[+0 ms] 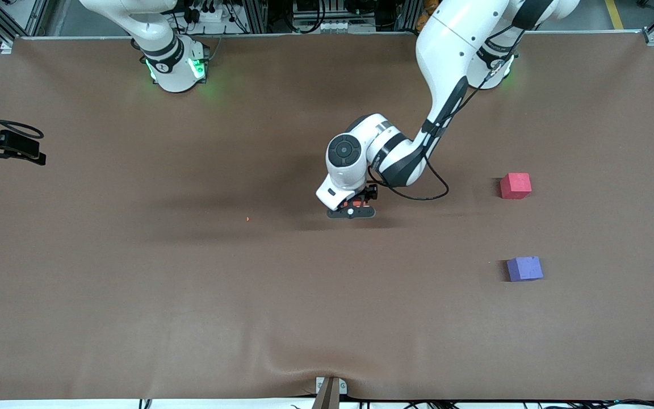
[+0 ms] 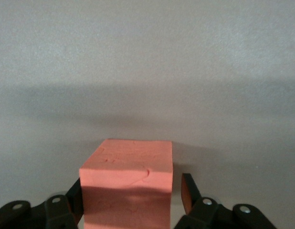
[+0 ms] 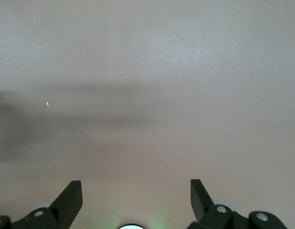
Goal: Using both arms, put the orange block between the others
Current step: 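Carry the orange cube with the left gripper between pink and purple cubes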
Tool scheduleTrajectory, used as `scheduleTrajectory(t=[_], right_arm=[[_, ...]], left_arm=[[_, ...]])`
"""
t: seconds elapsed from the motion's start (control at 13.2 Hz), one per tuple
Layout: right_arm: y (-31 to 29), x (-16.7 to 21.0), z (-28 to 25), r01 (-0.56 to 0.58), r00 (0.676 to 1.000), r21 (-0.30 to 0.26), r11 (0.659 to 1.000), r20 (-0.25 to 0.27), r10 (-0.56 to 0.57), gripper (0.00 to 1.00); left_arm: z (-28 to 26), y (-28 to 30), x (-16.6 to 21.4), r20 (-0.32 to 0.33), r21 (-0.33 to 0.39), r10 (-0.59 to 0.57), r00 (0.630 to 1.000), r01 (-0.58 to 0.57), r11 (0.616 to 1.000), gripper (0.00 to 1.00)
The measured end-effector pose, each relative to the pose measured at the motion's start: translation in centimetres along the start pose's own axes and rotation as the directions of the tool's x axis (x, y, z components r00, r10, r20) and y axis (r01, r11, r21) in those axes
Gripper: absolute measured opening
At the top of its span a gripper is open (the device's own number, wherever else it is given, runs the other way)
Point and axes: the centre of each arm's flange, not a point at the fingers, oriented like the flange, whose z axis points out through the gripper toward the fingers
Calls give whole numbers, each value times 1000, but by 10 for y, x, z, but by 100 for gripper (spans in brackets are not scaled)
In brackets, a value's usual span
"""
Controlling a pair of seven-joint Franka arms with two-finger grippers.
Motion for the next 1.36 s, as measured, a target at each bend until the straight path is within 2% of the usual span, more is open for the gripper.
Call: scheduleTrajectory(t=[0.08, 0.15, 0.38, 0.53, 0.83, 1.14, 1.36], right_arm=[[0, 0, 0, 0, 1000, 0, 1000, -1, 0, 100], [0, 0, 0, 0, 1000, 0, 1000, -2, 0, 100], [0, 0, 0, 0, 1000, 0, 1000, -2, 0, 100], [0, 0, 0, 0, 1000, 0, 1000, -3, 0, 100], [0, 0, -1, 0, 1000, -1, 1000, -4, 0, 100], [-1, 0, -1, 2, 1000, 1, 1000, -6, -2, 100], [-5, 1, -1, 8, 1000, 32, 999, -10, -7, 100]], left_arm=[[0, -2, -1, 2, 3, 2, 1000, -2, 1000, 75], [-1, -4, 0, 3, 3, 1, 1000, -1, 1000, 63], [-14, -26, 12, 30, 40, -25, 999, 24, 999, 56], [-51, -69, 44, 22, 36, -35, 999, 34, 999, 56], [-119, -212, 105, 44, 41, -23, 999, 21, 999, 56], [-121, -338, 124, 83, 28, 35, 996, -37, 999, 56], [-106, -410, 119, 128, 10, 97, 987, -99, 995, 56]])
